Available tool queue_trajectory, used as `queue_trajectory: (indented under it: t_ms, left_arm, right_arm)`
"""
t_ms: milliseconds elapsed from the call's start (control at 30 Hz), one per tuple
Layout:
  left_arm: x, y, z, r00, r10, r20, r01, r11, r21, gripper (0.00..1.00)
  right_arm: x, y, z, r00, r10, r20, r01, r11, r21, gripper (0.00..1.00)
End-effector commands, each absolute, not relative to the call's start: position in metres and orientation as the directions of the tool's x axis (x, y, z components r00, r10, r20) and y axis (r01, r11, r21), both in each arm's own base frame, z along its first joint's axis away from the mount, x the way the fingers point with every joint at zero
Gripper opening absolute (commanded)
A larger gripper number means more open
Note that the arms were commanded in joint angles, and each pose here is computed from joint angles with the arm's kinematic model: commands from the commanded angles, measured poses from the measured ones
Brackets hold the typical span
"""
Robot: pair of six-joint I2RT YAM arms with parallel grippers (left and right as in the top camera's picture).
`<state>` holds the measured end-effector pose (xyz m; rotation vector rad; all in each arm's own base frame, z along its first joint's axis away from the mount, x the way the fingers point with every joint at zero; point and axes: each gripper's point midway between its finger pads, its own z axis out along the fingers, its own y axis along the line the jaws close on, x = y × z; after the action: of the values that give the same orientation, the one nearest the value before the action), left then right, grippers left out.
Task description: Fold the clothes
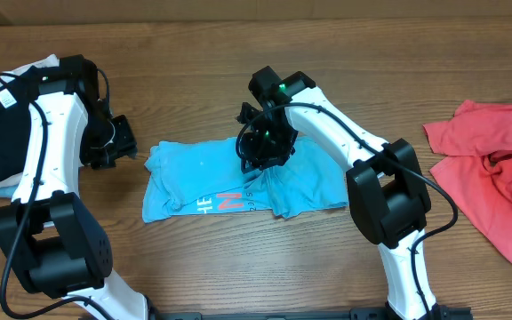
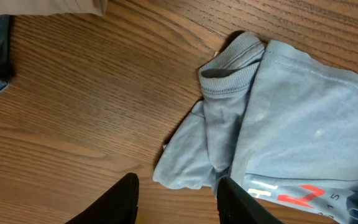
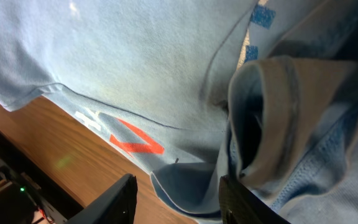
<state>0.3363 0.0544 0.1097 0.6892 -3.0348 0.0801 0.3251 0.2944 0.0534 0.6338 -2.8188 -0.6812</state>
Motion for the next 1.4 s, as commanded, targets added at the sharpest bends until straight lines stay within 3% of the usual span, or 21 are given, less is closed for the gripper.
queue_trajectory:
  t_ms: [0,233,433,533,867,1267,1367]
  left_arm:
    - [0.338,0.051,0.112,-0.909,-0.415,0.035,-0.416,0.907,-0.057,0.45]
    - [0.336,0.051,0.112,-0.909,-0.415,0.041,-0.417,0.907,-0.056,0.47]
    - [0.338,0.051,0.112,-0.909,-0.416,0.036,-0.417,0.907,-0.058,0.48]
    - [0.337,0.051,0.112,-0.909,-0.415,0.039,-0.417,0.907,-0.057,0.48]
    - [0.335,0.051,0.112,-0.911,-0.411,0.046,-0.413,0.909,-0.055,0.48]
    - [0.336,0.051,0.112,-0.910,-0.411,0.043,-0.413,0.909,-0.055,0.48]
    - [0.336,0.051,0.112,-0.910,-0.411,0.044,-0.413,0.909,-0.055,0.48]
  right_arm:
    - [0.340,0.287,0.068,-0.906,-0.423,0.019,-0.374,0.820,0.433,0.46]
    - [0.349,0.249,0.089,-0.947,-0.318,0.048,-0.289,0.907,0.308,0.52]
    - [0.341,0.259,0.075,-0.937,-0.345,0.052,-0.314,0.899,0.306,0.54]
    - [0.341,0.269,0.067,-0.935,-0.354,0.023,-0.332,0.895,0.296,0.59]
    - [0.350,0.259,0.041,-0.960,-0.280,-0.019,-0.280,0.953,0.116,0.61]
    - [0.344,0.243,0.039,-0.962,-0.272,0.011,-0.271,0.962,0.034,0.54]
    - [0.343,0.243,0.039,-0.962,-0.271,0.017,-0.271,0.962,0.035,0.42]
